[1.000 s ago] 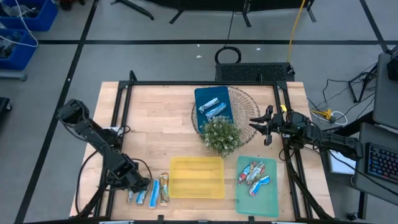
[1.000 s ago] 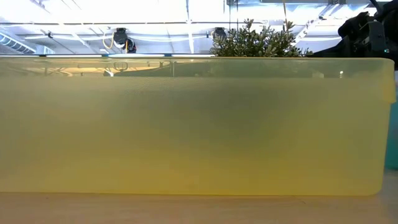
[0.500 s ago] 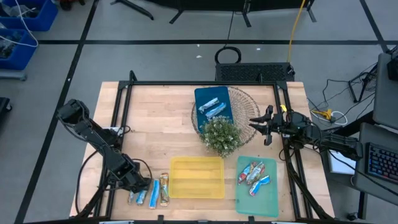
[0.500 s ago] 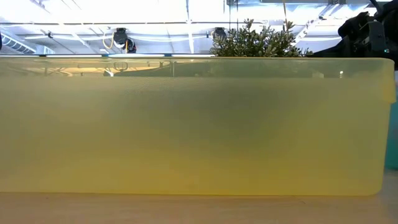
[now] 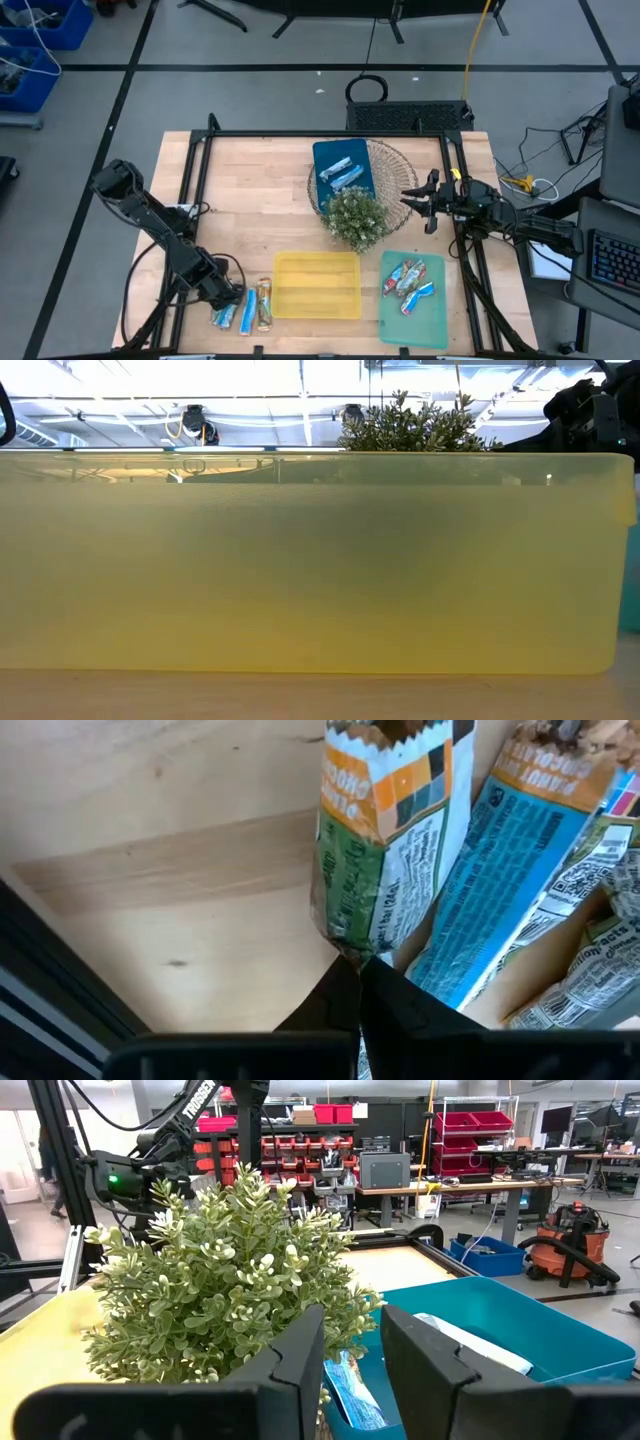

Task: Pick and place Granola Bars by type
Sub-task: Put the yellow granola bar into the yellow bin

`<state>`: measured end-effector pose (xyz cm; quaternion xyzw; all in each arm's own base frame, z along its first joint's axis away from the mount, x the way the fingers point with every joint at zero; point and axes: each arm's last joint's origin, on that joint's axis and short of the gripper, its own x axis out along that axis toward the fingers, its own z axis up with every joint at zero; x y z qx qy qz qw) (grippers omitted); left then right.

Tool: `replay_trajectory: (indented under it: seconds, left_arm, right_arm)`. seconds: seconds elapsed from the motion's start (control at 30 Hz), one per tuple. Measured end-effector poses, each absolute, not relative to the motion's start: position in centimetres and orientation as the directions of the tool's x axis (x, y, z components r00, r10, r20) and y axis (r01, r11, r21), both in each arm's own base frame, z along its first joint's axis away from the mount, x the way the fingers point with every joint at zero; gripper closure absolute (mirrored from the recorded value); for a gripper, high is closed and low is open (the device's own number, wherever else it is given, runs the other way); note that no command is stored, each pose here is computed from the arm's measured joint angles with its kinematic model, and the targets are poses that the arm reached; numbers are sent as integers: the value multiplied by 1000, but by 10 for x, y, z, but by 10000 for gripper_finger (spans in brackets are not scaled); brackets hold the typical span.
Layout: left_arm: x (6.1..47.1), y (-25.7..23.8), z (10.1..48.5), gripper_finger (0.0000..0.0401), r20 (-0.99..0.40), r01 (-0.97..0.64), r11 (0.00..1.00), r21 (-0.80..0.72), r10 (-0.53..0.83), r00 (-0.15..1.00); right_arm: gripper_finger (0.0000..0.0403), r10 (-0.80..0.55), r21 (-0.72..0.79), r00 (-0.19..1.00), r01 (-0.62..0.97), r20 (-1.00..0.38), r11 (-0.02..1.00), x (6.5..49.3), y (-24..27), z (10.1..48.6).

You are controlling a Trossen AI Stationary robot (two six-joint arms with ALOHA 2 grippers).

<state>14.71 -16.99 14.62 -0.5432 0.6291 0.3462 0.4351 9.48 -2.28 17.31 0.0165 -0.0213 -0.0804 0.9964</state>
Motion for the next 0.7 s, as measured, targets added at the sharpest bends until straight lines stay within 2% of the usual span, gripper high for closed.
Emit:
replay_trajectory:
  seconds: [0.17, 0.4, 0.53, 0.7]
  left_arm:
    - [143, -165, 145, 398, -944, -980, 197, 7, -321, -71]
    - [128, -144, 148, 399, -996, -975, 210, 77, 63, -65]
    - [126, -134, 152, 400, -971, -974, 226, 22, 236, 33]
    - [128, -126, 162, 400, -893, -946, 300, -122, 383, 236]
  right_arm:
    - [309, -161, 36, 986, 159, 40, 987, 95, -23, 173]
    - [309, -161, 36, 986, 160, 40, 987, 95, -23, 173]
    - [309, -161, 36, 986, 159, 40, 987, 95, -23, 173]
    - [309, -161, 36, 986, 159, 40, 987, 95, -23, 173]
